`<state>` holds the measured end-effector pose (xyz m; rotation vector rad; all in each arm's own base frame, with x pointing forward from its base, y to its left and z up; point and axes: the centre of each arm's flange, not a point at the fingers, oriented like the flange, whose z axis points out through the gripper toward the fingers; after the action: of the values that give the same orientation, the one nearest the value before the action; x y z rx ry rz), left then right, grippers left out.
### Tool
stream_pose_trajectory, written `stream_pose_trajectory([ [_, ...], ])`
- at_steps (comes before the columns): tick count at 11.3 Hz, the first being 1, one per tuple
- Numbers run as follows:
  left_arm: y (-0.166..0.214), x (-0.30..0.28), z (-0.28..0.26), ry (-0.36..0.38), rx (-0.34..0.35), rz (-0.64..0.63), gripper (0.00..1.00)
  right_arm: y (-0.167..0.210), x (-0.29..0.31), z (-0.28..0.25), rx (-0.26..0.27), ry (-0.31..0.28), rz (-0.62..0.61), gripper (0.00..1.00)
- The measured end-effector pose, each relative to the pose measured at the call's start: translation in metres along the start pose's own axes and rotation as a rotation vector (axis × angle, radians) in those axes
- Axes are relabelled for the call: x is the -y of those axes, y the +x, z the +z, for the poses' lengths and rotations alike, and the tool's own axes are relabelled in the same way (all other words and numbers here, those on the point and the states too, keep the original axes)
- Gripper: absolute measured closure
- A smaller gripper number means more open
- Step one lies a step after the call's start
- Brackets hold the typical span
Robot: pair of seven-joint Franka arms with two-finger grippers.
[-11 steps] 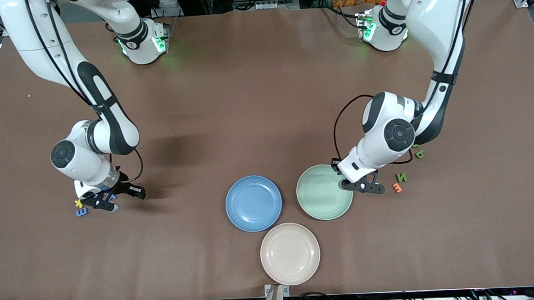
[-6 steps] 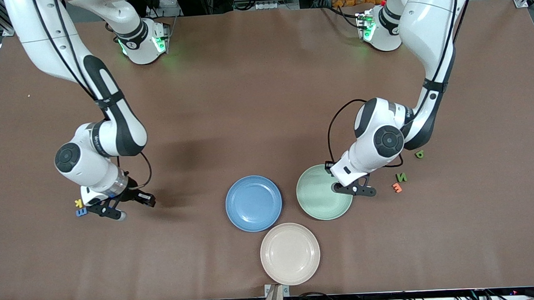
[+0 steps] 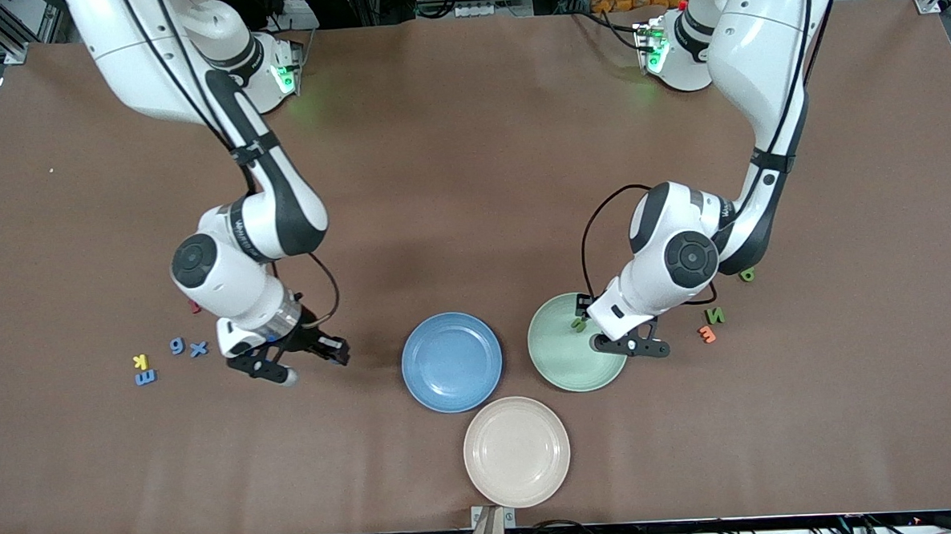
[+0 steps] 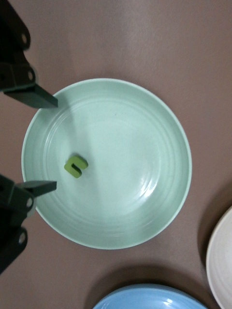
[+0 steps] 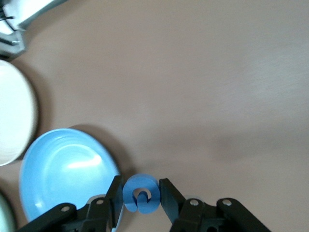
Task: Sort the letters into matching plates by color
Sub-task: 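Release the blue c onto the blue plate while the left gripper returns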
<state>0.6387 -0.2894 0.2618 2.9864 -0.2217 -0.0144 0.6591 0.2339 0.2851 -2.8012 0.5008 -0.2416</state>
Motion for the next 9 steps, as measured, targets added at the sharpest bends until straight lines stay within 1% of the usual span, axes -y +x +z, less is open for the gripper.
stream_pose_trajectory([
  [1, 0.002, 0.006, -0.005, 0.01, 0.003, -0.001, 0.22, -0.007, 0.022, 0.002, -0.002, 0.02, 0.01, 0.63],
  [3, 0.003, 0.028, -0.022, 0.047, 0.03, -0.005, 0.0, -0.019, 0.067, 0.009, -0.012, 0.058, 0.029, 0.63],
  [5, 0.004, 0.072, -0.037, 0.078, 0.065, 0.054, 0.0, -0.032, 0.099, 0.026, -0.008, 0.08, 0.017, 0.63],
  [6, 0.002, 0.103, -0.039, 0.087, 0.08, 0.053, 0.0, -0.039, 0.108, 0.035, 0.0, 0.086, 0.008, 0.63],
  [8, -0.005, 0.153, -0.036, 0.097, 0.105, 0.009, 0.0, -0.054, 0.121, 0.052, 0.02, 0.095, -0.007, 0.63],
  [9, -0.009, 0.168, -0.034, 0.097, 0.114, -0.019, 0.0, -0.061, 0.126, 0.06, 0.018, 0.102, -0.012, 0.63],
])
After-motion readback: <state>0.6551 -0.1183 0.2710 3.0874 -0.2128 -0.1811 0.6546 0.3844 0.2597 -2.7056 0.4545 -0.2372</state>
